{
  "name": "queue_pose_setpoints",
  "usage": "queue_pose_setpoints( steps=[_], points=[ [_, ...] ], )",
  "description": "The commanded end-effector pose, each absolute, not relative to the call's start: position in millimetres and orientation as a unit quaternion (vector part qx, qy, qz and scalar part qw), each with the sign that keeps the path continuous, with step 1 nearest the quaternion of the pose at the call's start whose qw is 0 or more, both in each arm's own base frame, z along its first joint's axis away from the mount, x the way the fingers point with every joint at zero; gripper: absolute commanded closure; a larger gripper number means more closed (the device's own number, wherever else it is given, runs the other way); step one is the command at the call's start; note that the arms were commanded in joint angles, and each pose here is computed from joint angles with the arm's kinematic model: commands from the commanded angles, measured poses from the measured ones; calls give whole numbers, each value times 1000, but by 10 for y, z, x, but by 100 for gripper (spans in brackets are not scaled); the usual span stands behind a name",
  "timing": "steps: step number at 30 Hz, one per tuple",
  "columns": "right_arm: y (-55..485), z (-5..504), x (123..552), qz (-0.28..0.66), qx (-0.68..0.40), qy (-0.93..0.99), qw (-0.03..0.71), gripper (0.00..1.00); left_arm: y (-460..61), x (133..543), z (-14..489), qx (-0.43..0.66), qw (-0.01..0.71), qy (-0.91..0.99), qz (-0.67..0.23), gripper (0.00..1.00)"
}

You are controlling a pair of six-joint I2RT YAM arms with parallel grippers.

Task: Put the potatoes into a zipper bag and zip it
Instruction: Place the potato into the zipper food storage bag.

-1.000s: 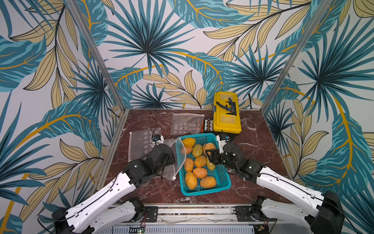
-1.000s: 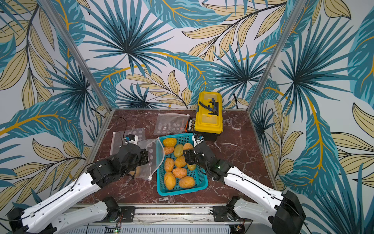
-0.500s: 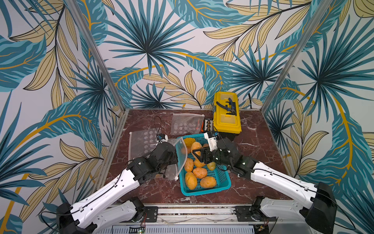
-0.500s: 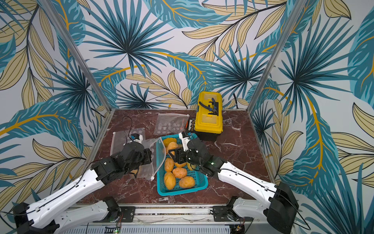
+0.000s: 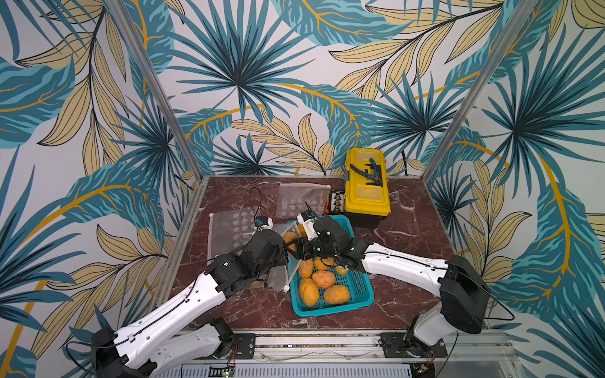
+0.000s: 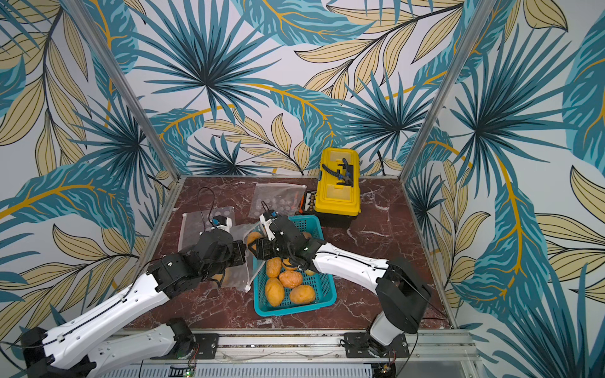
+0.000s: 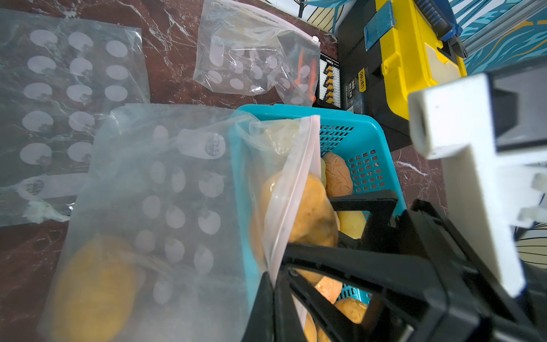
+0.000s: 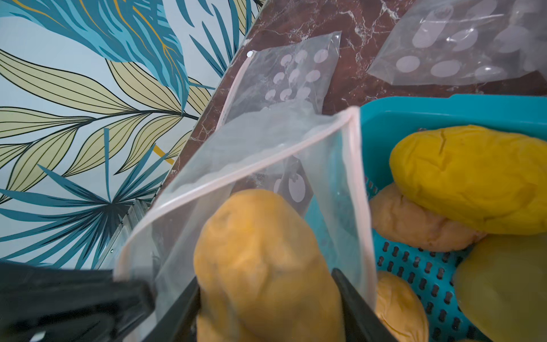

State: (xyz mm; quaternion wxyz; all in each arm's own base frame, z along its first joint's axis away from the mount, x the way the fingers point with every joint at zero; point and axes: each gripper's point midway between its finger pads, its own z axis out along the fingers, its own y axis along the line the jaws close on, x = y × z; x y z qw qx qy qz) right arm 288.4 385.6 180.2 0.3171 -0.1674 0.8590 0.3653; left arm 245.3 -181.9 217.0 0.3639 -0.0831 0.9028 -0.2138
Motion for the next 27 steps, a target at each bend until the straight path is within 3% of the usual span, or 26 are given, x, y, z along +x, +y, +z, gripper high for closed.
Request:
queue_pose_setpoints(
  steps=[1, 11, 18, 24, 27],
  points=[
    [3966, 1913, 2908, 382, -170, 850, 322, 42, -1864, 2493, 2370, -77, 382, 890, -234, 100],
    [3793, 2062, 2902, 362, -163, 849, 347, 12, -1852, 2481, 2382, -77, 384, 889, -236, 100],
    [3438, 2200, 2835, 325, -148, 853, 381, 9, -1842, 2474, 2394, -77, 386, 888, -237, 100],
    [2585, 2286, 2874, 211, -44, 867, 450, 0, -1811, 2462, 2414, -80, 391, 885, -238, 100],
    [2120, 2261, 2846, 143, 25, 872, 468, 1, -1799, 2452, 2416, -82, 392, 884, -239, 100]
  ],
)
